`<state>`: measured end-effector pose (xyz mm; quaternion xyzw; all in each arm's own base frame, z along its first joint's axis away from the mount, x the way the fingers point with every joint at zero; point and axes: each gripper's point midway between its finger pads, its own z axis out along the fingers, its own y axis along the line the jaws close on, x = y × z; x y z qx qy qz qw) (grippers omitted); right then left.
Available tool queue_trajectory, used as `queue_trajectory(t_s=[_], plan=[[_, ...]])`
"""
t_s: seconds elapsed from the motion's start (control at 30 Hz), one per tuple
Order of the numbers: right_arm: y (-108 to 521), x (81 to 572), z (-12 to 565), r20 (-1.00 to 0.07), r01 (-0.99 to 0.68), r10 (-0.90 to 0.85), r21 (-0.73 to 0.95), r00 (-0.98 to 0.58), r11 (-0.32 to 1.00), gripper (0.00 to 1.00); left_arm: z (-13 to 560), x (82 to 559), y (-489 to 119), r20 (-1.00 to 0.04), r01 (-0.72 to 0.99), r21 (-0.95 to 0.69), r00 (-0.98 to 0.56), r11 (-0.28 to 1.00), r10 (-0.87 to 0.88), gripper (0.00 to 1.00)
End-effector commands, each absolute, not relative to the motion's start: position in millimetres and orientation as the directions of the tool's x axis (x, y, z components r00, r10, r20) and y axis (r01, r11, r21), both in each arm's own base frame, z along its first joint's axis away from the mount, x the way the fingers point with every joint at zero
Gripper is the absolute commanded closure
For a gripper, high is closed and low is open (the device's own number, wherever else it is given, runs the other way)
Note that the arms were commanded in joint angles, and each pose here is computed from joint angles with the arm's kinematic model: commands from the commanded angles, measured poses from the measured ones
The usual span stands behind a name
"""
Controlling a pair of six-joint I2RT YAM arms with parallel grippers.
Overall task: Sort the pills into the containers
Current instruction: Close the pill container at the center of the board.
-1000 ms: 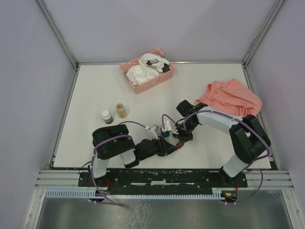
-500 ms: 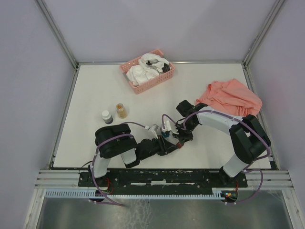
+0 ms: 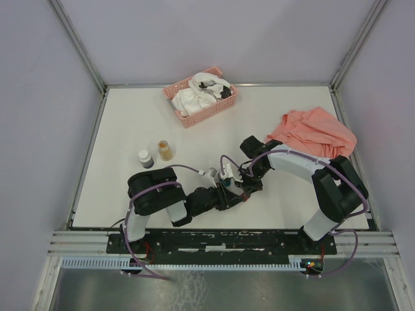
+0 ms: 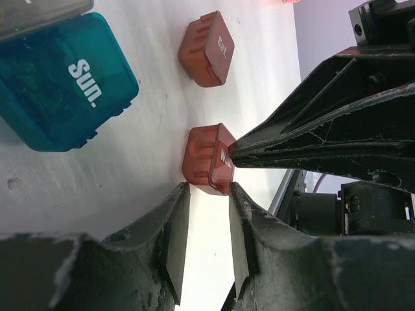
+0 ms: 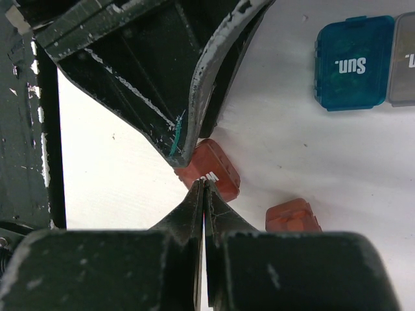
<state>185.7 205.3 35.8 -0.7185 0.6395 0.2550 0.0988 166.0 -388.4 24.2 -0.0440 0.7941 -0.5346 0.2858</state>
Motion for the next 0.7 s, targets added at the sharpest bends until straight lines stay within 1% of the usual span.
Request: queue_trajectory(t_s=[0.0,0.67], plan=[[216,199,48,-0.526,-0.978,-0.847,0.127,0.076,-0.167,0.97,13,173,-383,-0.408,0.198,-0.856,-0.825,0.477,-0.391,0.62],[217,202,63,-0.566,-0.982,-0.818,0.076,0.102,-0.175,0.95,13,173,-381,-0.404,0.191,-0.857,-0.825,0.478,-0.395,0.64]])
